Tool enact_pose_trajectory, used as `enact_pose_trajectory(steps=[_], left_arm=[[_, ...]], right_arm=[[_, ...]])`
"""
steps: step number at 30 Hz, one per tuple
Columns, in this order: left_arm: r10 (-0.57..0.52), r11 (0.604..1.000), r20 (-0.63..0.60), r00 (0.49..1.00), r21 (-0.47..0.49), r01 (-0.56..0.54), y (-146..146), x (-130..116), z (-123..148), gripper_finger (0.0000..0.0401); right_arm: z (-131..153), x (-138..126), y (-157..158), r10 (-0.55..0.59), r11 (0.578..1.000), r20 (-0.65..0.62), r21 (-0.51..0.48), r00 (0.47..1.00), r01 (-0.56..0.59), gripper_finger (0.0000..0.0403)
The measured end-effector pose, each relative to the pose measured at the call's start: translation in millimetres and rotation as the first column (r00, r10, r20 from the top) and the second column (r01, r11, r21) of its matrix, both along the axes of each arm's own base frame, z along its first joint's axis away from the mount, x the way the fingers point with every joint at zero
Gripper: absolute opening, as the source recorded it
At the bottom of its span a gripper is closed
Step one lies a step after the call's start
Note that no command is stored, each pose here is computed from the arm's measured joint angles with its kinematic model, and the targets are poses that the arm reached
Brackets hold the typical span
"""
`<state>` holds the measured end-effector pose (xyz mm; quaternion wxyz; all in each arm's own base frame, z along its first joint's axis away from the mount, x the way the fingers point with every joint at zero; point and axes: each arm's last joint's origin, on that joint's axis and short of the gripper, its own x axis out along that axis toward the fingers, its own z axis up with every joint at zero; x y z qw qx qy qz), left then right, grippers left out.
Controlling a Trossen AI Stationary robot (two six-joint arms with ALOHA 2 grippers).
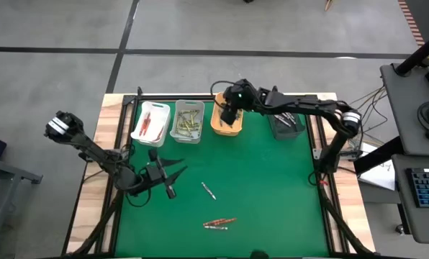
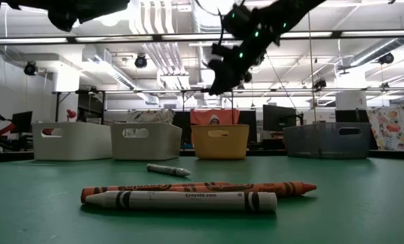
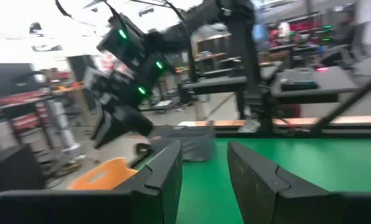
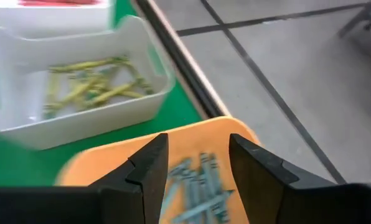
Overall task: Sort crayons
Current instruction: Put the white crayon into the black bin
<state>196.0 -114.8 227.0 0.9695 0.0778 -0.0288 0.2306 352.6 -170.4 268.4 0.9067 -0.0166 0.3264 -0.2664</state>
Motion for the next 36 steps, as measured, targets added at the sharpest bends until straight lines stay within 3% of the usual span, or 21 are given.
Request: enact_pose_trajectory(steps=[6, 10, 15, 19, 29, 36], left_arm=[[-0.075, 0.996, -0.018, 0.997, -0.039, 0.074, -5, 10, -18, 0.0111], [-0.124, 0.989, -0.042, 0.991, -0.084, 0.120, -5, 20, -33, 0.0111], [-0.246, 0.963, -0.074, 0.967, -0.135, 0.234, -5, 40, -50, 0.0111], [-0.292, 0.953, -0.189, 0.938, -0.137, 0.269, -7, 55, -65, 0.0111], [-0.324, 0.946, -0.543, 0.775, -0.212, 0.247, -9, 84, -86, 0.0112], [-0.460, 0.884, -0.635, 0.621, -0.262, 0.387, 0, 101, -79, 0.0112]], right_arm=[[19, -4, 54, 0.122, 0.989, -0.019, 0.092, 0.992, -0.120, 0.0152], [18, -3, 92, 0.250, 0.945, -0.015, 0.221, 0.968, -0.240, 0.0148], [9, -1, 141, 0.358, 0.894, -0.064, 0.311, 0.932, -0.322, 0.0150], [3, -6, 178, 0.424, 0.860, -0.118, 0.363, 0.898, -0.358, 0.0147], [-8, -24, 243, 0.523, 0.803, -0.223, 0.453, 0.823, -0.388, 0.0146], [-9, -30, 264, 0.561, 0.780, -0.222, 0.463, 0.797, -0.421, 0.0141]])
